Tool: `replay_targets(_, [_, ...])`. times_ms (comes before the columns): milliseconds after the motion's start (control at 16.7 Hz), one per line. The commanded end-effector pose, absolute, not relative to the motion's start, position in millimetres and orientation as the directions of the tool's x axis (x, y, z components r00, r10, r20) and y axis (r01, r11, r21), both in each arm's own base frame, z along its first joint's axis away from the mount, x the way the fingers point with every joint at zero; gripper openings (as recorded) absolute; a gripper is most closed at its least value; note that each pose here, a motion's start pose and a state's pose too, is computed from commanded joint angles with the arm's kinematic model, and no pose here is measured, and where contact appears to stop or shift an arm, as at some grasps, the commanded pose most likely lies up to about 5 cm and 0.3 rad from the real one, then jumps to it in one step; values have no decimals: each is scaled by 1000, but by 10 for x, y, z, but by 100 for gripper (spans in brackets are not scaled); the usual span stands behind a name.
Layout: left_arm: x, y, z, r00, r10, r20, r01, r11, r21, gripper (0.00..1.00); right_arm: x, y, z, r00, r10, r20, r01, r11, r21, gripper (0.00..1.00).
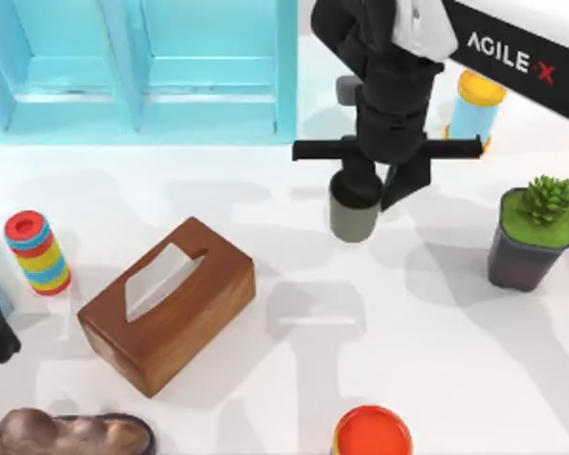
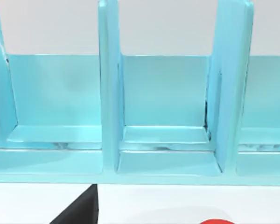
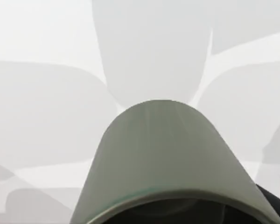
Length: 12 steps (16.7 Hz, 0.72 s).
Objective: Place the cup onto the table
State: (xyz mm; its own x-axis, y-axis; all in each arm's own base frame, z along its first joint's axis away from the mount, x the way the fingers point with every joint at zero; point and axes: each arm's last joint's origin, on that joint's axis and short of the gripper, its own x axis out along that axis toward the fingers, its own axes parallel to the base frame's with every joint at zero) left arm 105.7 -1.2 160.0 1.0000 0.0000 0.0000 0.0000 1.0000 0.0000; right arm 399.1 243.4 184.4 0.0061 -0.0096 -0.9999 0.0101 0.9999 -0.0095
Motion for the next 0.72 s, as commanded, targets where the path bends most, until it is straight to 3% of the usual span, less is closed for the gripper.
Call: replay_targets(720, [1057, -12, 1600, 1000, 0, 0, 0, 1000, 0, 100, 3991, 2434, 1844, 6, -10, -1000, 10, 1000, -10, 90])
